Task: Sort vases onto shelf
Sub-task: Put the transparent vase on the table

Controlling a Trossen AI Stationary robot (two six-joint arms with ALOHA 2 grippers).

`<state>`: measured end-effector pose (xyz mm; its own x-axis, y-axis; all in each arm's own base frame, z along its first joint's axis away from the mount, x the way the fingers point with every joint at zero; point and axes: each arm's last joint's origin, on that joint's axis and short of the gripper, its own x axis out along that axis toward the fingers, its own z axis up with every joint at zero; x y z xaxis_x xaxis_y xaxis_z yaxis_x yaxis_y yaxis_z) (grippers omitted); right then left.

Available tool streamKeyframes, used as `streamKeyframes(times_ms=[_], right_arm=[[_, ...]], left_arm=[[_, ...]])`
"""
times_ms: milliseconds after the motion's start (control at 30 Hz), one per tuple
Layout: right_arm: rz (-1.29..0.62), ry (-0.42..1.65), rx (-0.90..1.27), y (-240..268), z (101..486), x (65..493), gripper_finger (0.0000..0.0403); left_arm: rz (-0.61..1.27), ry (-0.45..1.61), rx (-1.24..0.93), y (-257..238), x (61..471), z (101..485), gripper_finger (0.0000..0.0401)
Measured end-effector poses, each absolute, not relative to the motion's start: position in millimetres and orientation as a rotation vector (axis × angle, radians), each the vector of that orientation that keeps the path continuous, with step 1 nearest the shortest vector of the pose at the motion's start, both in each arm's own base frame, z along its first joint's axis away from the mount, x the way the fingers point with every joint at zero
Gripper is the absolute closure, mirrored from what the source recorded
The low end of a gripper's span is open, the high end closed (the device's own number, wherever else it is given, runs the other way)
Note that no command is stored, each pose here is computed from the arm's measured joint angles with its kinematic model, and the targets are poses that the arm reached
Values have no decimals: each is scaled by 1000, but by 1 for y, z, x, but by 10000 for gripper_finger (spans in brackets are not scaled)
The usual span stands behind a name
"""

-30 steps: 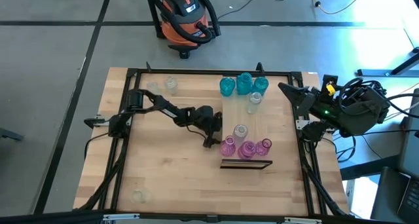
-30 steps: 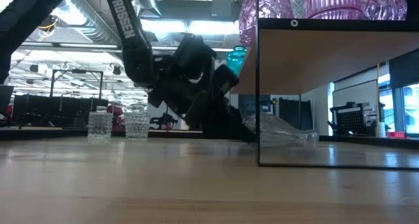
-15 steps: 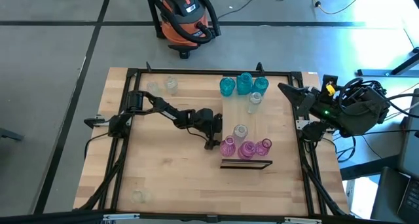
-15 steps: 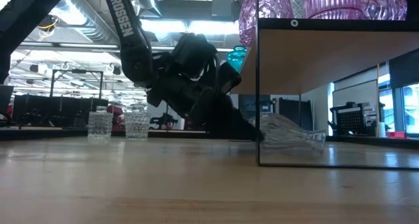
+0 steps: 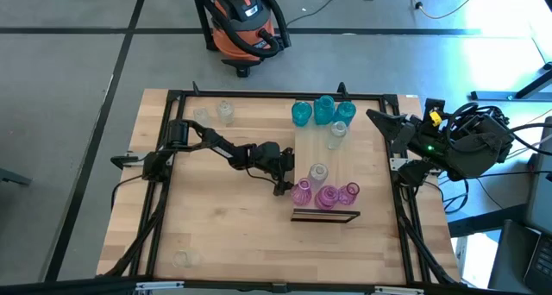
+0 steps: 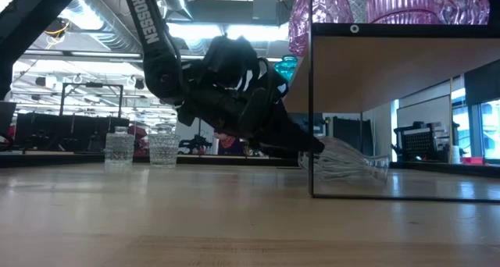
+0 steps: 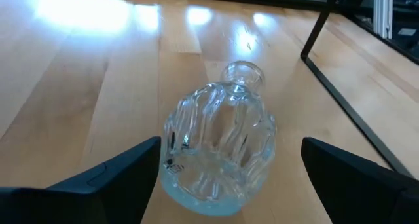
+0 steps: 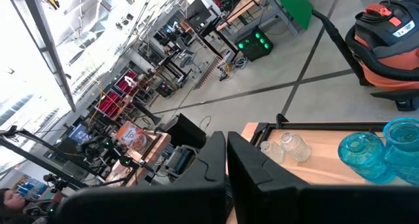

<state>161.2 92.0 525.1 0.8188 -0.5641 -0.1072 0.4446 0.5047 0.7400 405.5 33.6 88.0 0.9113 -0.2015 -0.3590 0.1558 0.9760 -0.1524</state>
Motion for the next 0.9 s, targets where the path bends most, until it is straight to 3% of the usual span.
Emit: streamKeyframes(times_ms=[200, 667, 900], right_arm=[[-611, -156, 846, 92, 525, 161, 403], [-620, -162, 842, 96, 524, 166, 403], [-615, -150, 835, 99, 522, 170, 403]], left_arm=[[-166, 372, -116, 29, 407, 89, 53], [-148, 450, -113, 17, 405, 84, 180], [-133, 482, -174, 17, 404, 81, 208]])
